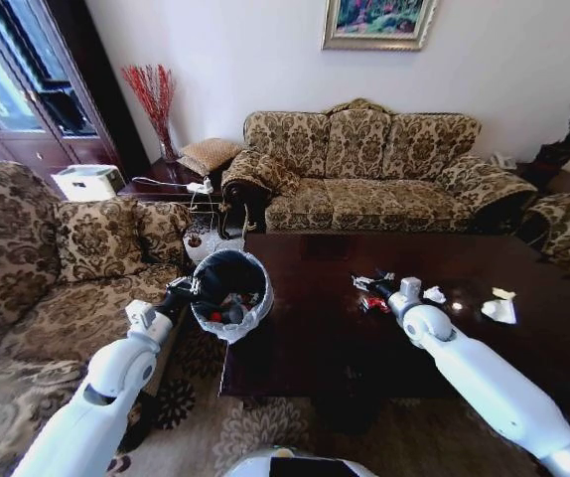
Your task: Move to the front of the table and place the trash on the table into the trash bin.
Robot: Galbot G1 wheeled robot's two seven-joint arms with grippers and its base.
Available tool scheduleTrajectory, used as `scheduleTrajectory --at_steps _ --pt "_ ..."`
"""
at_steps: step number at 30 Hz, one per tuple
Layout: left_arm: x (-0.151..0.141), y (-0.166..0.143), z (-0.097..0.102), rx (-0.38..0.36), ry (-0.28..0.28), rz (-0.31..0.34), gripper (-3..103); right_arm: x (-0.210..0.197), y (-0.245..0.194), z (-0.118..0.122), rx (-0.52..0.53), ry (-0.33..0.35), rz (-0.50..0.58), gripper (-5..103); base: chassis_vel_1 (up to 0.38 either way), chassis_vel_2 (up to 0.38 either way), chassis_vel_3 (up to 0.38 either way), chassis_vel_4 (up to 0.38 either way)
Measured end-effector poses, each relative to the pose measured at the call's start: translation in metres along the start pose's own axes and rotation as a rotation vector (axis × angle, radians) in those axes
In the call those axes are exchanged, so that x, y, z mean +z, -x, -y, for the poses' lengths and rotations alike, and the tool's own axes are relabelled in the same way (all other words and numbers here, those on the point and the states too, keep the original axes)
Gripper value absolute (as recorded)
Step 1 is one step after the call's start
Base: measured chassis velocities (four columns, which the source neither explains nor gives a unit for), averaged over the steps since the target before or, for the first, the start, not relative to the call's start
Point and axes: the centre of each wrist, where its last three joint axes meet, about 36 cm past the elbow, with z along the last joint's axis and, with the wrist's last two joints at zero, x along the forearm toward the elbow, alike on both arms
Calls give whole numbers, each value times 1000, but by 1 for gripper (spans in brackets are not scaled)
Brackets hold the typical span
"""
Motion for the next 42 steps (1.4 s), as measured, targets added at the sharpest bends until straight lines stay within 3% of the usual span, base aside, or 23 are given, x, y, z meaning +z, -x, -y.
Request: scheduleTrajectory --at_steps 7,11,14,18,25,28,42 --pt "0 -2 2 0 -6 6 3 36 2 -10 70 10 -60 100 -7 18 16 -9" --pt "-1 -3 4 2 -8 8 3 53 14 -25 176 64 -77 100 0 0 0 0" --pt "0 -4 4 3 -5 5 3 58 26 -61 341 203 -81 100 0 0 0 0" --pt "-2 -2 2 3 13 -4 3 62 31 -76 393 276 -68 100 0 0 0 0" --pt "-1 0 2 4 24 -18 3 64 36 -88 464 363 -53 100 0 0 0 0" --pt "1 1 2 2 23 -21 3 66 43 -90 499 434 -52 100 0 0 0 0" --pt "1 -1 2 1 16 -2 3 62 80 -99 540 667 -34 100 -34 -32 -32 -34"
